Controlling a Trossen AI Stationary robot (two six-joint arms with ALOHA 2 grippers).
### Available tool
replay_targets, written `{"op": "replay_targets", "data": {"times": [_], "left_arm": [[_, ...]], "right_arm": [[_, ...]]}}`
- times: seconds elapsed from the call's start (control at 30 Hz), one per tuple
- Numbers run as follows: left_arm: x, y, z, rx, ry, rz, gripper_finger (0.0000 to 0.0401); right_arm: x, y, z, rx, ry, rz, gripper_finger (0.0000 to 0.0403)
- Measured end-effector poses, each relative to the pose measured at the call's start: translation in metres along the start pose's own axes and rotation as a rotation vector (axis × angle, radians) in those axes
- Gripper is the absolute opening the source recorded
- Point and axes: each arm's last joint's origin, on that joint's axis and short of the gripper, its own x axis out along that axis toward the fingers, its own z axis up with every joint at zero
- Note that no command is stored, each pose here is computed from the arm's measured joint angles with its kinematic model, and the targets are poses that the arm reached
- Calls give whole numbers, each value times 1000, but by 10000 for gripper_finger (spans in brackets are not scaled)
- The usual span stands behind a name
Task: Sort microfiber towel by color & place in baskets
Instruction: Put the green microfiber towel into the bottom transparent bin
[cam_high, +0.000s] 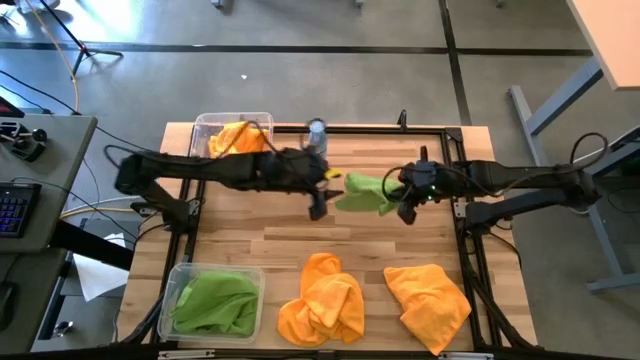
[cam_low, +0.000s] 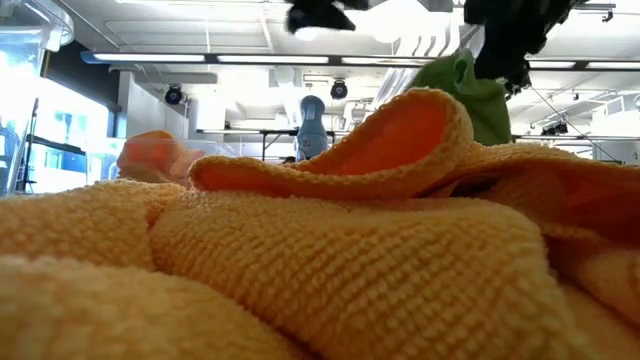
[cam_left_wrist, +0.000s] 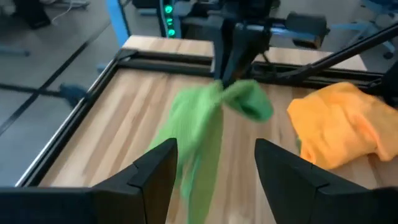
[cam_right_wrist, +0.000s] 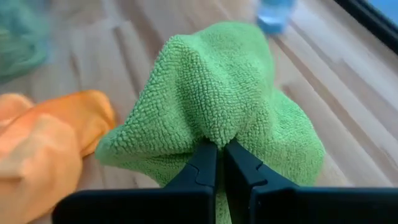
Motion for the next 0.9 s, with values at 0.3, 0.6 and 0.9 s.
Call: {"op": "replay_targets", "data": {"times": [0.3,0.6,0.9], "left_arm": [[53,-40,25,51,-7,-58,204],[87,-68,19,53,43,-90,204],[97,-71,11,42,63,25,204]], "right_arm": [[-7,32,-2,-236,-115,82,1],[-12,44,-5,-394,-192,13,0],[-15,50,-4,-452,-251,-18,0]]}}
